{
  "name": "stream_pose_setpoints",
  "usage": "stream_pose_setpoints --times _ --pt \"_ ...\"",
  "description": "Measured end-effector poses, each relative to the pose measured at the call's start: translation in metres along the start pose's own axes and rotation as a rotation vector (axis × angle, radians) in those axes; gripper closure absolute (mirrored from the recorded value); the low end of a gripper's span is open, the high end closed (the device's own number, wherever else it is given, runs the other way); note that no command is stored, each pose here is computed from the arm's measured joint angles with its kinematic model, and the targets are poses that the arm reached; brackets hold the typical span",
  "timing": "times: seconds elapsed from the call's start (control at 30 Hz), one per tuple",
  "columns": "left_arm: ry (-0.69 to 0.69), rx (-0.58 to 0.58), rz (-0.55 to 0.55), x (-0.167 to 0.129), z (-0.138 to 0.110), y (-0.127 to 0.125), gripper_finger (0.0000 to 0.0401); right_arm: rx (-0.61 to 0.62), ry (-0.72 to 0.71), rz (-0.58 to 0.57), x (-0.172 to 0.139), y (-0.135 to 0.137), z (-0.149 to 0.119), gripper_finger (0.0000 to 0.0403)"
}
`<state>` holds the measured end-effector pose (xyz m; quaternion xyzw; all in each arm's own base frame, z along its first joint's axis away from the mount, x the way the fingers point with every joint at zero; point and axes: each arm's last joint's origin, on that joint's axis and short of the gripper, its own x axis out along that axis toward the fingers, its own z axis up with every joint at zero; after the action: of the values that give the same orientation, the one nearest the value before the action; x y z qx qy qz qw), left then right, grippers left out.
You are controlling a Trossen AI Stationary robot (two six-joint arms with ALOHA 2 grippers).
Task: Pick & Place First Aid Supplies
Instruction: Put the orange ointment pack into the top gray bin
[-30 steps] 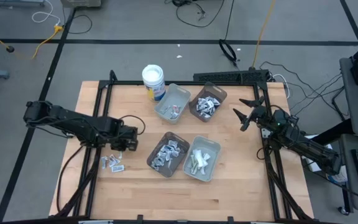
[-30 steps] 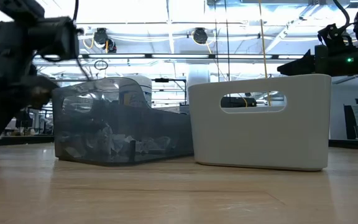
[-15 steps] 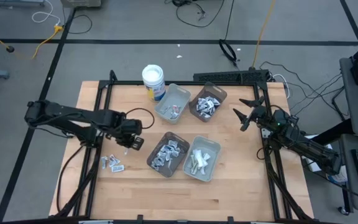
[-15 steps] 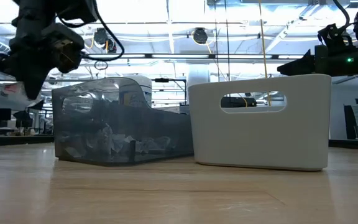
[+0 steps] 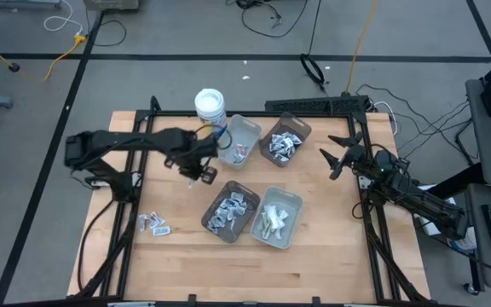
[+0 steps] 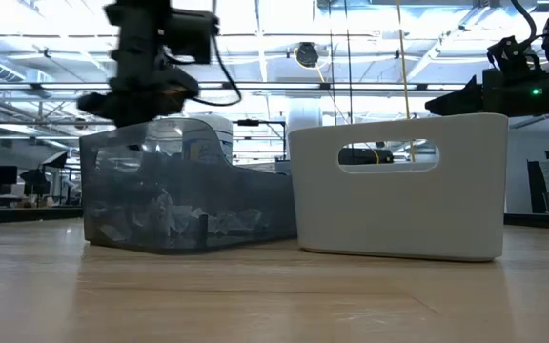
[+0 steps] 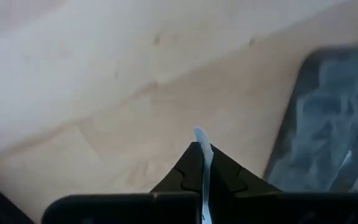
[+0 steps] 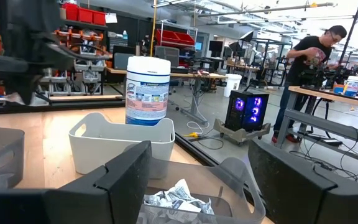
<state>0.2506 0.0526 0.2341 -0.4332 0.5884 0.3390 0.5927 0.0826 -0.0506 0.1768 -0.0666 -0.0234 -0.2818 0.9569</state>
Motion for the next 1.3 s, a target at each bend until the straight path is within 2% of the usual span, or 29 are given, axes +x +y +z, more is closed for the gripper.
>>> stream_pose_setpoints --times 0.13,0.37,0.67,1.07,1.3 --pt "-0.004 0.023 0.029 -0.004 0.031 -0.011 0.0398 0.000 0.000 0.000 0.000 0.000 0.000 0.0140" --pt "-0.031 0.062 0.009 -0.009 0.085 -0.023 0.0399 0.000 0.000 0.000 0.000 0.000 0.000 0.0140" --pt "-0.073 0.100 -0.016 -0.017 0.135 -0.038 0.0399 0.000 0.000 0.000 0.000 0.000 0.000 0.0140" --pt "-0.207 0.129 0.004 -0.016 0.161 -0.054 0.0397 0.000 0.000 0.000 0.000 0.000 0.000 0.0140" --pt "-0.265 0.123 -0.028 -0.014 0.163 -0.062 0.0356 0.000 0.000 0.000 0.000 0.000 0.000 0.0140"
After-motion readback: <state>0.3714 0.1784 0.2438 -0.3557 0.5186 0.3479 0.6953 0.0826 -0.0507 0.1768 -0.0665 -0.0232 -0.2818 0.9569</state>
